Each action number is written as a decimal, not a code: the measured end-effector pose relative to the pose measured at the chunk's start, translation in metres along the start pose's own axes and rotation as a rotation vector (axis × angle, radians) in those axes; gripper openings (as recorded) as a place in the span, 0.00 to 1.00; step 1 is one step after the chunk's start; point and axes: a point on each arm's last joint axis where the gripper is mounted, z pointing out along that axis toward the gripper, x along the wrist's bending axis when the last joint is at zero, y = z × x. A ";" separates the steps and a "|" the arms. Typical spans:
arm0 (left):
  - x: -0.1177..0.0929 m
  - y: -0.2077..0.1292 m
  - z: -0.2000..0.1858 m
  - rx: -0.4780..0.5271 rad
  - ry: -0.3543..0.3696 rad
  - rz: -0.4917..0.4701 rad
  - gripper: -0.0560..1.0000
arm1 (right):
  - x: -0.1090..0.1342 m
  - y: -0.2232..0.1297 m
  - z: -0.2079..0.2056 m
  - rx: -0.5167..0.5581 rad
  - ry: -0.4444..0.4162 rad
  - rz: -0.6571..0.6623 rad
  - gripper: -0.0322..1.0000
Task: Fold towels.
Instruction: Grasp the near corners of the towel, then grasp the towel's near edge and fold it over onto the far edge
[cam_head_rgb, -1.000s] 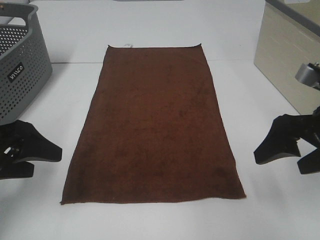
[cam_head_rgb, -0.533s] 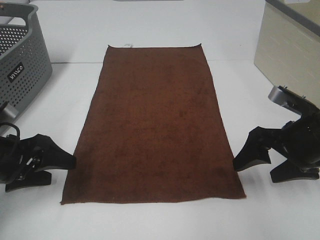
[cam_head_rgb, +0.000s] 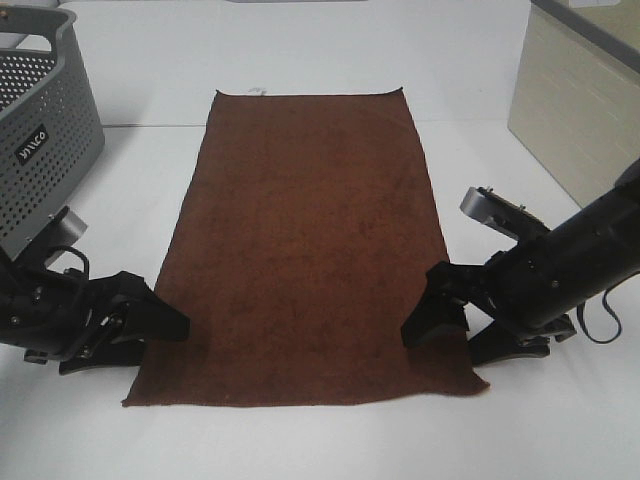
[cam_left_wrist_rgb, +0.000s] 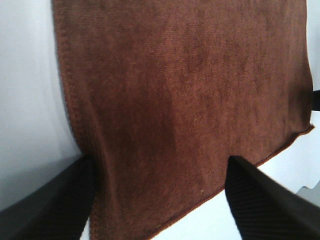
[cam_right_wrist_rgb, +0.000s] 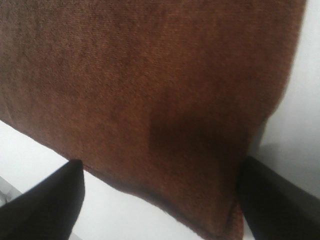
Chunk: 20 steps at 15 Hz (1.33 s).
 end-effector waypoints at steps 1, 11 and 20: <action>-0.002 0.002 0.003 0.002 0.005 0.012 0.66 | 0.000 0.002 0.001 -0.013 -0.010 0.040 0.71; -0.005 0.004 0.007 0.004 0.045 0.011 0.05 | -0.004 0.003 -0.001 -0.023 -0.074 0.069 0.03; -0.009 -0.076 -0.035 0.067 0.066 -0.007 0.05 | 0.000 -0.073 -0.021 0.082 -0.079 0.160 0.03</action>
